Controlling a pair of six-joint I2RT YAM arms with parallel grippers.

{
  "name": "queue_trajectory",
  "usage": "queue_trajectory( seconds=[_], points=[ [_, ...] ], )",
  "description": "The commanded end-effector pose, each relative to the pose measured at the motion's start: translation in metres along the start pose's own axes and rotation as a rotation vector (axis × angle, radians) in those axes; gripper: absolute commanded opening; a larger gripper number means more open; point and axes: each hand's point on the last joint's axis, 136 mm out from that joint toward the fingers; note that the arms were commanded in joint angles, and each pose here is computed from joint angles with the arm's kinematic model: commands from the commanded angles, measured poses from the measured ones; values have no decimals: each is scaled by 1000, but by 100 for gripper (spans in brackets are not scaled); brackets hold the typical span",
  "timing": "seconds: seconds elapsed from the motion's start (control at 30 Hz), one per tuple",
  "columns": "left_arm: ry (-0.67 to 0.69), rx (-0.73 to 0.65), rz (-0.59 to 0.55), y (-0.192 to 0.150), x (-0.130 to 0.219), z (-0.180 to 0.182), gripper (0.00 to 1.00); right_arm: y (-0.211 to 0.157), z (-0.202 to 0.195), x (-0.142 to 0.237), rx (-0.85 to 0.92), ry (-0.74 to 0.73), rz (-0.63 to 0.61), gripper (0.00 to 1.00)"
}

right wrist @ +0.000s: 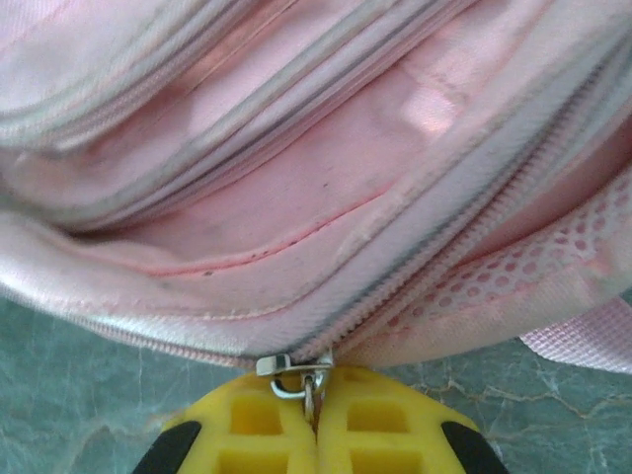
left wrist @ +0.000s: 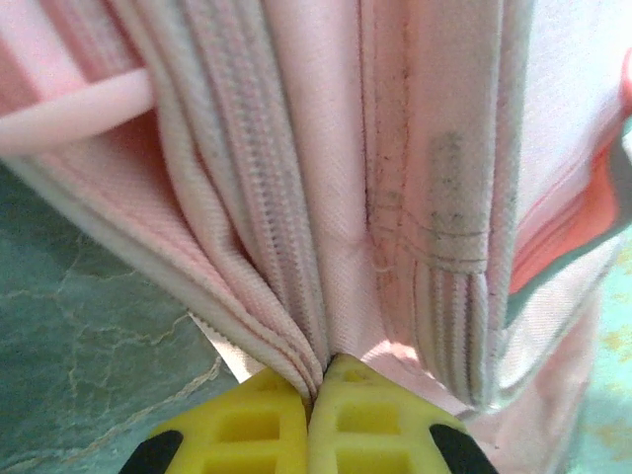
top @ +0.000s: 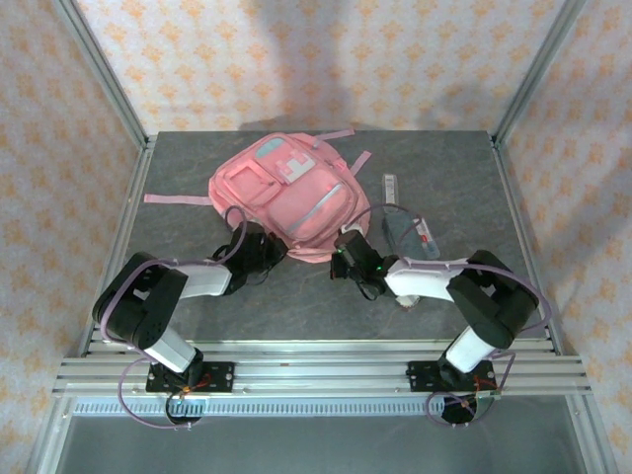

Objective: Pack the student bag

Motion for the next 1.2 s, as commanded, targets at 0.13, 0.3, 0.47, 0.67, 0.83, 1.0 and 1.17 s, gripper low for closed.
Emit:
queue_trajectory(
  seconds=[0.13, 0.3, 0.47, 0.67, 0.83, 1.0, 1.17],
  points=[
    [207, -269, -114, 52, 13, -10, 0, -44, 58, 3, 253, 143, 176, 0],
    [244, -226, -241, 111, 45, -9, 0, -39, 123, -5, 308, 283, 178, 0],
    [244, -165, -339, 136, 82, -2, 47, -16, 174, -18, 273, 418, 150, 0],
    [155, -53, -237, 77, 84, 25, 62, -7, 189, -30, 272, 444, 145, 0],
    [131, -6, -194, 29, 76, 45, 65, -13, 187, -33, 272, 441, 161, 0],
    [106, 10, -178, 14, 62, 44, 67, -15, 184, -32, 268, 436, 165, 0],
    [101, -6, -185, 16, 45, 32, 45, -18, 180, -33, 250, 425, 172, 0]
  ],
)
Point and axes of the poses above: each hand's point on the last joint's axis, 136 mm out from that joint toward the fingers, its own x axis back along the fingers, its own z axis along the line the jaws close on, y = z × x, and after that the axes turned 5 degrees about x, right-handed
